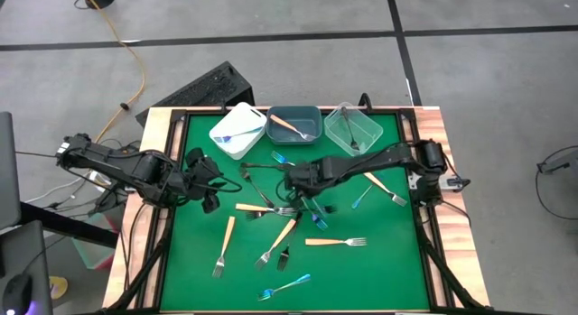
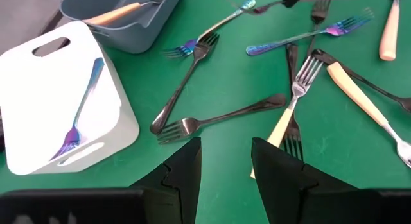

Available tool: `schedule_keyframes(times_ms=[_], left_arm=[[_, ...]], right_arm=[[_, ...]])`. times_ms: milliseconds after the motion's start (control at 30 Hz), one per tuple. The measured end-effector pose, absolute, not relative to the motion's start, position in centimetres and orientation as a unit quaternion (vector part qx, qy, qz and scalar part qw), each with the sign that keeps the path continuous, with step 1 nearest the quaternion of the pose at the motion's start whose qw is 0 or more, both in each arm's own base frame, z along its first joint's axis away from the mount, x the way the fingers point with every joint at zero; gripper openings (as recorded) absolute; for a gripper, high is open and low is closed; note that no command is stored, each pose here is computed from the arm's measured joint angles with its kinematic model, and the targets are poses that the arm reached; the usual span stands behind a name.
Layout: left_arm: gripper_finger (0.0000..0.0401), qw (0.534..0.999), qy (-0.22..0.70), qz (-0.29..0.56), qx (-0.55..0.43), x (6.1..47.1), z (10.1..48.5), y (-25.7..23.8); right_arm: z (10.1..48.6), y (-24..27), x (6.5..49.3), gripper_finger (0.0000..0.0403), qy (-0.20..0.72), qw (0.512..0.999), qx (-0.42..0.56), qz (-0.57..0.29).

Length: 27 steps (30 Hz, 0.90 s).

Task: Sort silverware by color (type)
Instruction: Put the blue fork into the white bin

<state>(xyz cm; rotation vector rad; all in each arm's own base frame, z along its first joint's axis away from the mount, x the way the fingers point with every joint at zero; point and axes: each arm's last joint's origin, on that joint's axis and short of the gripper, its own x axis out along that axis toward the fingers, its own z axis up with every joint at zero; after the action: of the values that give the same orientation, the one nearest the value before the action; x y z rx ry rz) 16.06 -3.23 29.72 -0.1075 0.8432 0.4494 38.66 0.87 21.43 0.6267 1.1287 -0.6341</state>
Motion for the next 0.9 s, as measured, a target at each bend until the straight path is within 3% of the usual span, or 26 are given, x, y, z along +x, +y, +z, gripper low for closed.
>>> schedule_keyframes(times_ms=[400, 900], left_arm=[[0.0123, 0.884, 0.395, 0.235, -0.089, 16.1, 29.7, -3.2], [0.0123, 0.875, 0.362, 0.284, -0.149, 16.1, 29.8, -3.1]], right_arm=[[26.3, -3.0, 41.8, 0.0009, 0.4, 0.858, 0.232, -0.223], [30.4, -7.7, 44.4, 0.0009, 0.171, 0.958, 0.141, -0.181]])
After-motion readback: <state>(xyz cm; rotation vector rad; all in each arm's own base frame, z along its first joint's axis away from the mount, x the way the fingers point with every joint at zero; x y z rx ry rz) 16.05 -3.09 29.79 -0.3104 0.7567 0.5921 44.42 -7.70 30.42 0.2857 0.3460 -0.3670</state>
